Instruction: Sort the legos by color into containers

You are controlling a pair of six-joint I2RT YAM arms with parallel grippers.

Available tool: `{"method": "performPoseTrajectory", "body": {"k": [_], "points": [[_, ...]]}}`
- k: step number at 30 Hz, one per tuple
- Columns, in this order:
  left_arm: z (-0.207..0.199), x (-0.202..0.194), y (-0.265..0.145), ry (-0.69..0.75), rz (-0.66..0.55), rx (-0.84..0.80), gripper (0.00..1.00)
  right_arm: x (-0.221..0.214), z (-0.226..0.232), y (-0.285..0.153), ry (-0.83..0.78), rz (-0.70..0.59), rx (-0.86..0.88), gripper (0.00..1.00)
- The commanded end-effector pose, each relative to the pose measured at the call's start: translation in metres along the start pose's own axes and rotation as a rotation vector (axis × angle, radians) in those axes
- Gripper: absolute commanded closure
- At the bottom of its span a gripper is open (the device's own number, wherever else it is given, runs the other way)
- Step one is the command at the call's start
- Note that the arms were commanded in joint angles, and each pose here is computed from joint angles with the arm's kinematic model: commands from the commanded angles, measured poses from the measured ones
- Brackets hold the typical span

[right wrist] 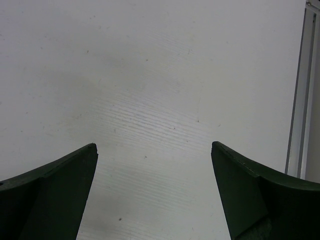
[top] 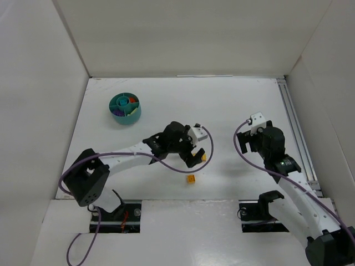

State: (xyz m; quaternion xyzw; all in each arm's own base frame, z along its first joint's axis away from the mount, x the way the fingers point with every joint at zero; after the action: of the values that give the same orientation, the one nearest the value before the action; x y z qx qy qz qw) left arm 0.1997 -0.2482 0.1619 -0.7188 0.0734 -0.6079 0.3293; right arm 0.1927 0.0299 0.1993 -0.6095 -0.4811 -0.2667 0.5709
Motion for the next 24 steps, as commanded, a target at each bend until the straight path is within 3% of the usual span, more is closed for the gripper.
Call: {"method": "performPoseTrajectory", "body": {"k": [1, 7, 12, 18, 24], "points": [[-0.016, 0.015, 0.019, 0.14, -0.056, -0.123, 0.0, 0.007, 0.0, 0.0, 0.009, -0.054, 0.013, 0.0], [-0.009, 0.001, 0.052, 0.124, 0.089, -0.119, 0.0, 0.006, 0.0, -0.002, -0.001, -0.056, 0.022, 0.0], [-0.006, -0.005, 0.061, 0.115, 0.127, -0.105, 0.0, 0.007, -0.001, -0.004, 0.001, -0.064, 0.011, 0.0], [-0.006, -0.015, 0.077, 0.079, 0.213, -0.07, 0.1, 0.007, -0.001, -0.004, 0.001, -0.064, 0.011, 0.0], [-0.007, -0.024, 0.084, 0.065, 0.315, 0.095, 0.52, 0.007, -0.001, -0.004, 0.001, -0.064, 0.011, 0.0]]}}
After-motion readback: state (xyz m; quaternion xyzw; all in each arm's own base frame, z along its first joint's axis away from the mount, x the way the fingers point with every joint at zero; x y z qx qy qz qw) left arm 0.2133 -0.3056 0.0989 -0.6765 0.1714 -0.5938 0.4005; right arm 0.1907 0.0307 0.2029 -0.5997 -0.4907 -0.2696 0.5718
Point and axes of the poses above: each gripper's point midway between its finger pads, its own y axis out along the fingers, its own z axis along the line the jaws close on, x = y × z, the point moved 10 cm from there along -y, back along the fingers, and after that the axes turned 4 degrees about y, right-handed, at the moved point
